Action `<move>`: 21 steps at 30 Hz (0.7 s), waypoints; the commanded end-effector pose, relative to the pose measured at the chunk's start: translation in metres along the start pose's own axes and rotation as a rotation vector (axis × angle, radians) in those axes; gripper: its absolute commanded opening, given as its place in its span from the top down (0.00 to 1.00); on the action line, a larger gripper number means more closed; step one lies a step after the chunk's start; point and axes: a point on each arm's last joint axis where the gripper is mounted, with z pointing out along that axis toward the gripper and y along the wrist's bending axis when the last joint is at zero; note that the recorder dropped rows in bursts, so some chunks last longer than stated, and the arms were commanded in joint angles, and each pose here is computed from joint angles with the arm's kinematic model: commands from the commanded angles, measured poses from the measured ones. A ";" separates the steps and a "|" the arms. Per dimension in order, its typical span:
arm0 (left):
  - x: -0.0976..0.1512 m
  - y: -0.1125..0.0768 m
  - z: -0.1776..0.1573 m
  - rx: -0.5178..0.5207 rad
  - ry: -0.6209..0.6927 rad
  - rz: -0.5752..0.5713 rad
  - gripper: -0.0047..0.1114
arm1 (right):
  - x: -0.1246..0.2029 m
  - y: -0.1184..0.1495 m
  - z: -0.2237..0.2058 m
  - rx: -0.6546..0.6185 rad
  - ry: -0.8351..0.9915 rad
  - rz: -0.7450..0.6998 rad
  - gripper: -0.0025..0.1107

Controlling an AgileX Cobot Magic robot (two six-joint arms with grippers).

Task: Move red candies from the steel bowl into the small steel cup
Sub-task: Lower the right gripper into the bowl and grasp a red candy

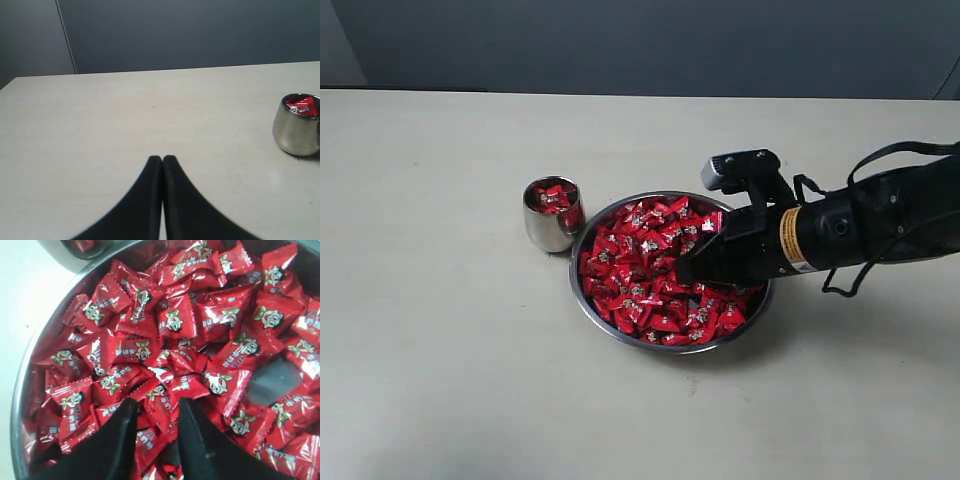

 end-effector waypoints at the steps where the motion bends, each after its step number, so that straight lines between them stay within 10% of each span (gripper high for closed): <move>1: 0.001 0.000 0.000 0.000 -0.003 -0.005 0.96 | -0.003 -0.003 0.006 0.005 0.003 0.021 0.73; 21: 0.001 0.000 0.000 0.000 -0.003 -0.005 0.96 | 0.004 -0.008 0.021 -0.019 0.025 0.237 0.56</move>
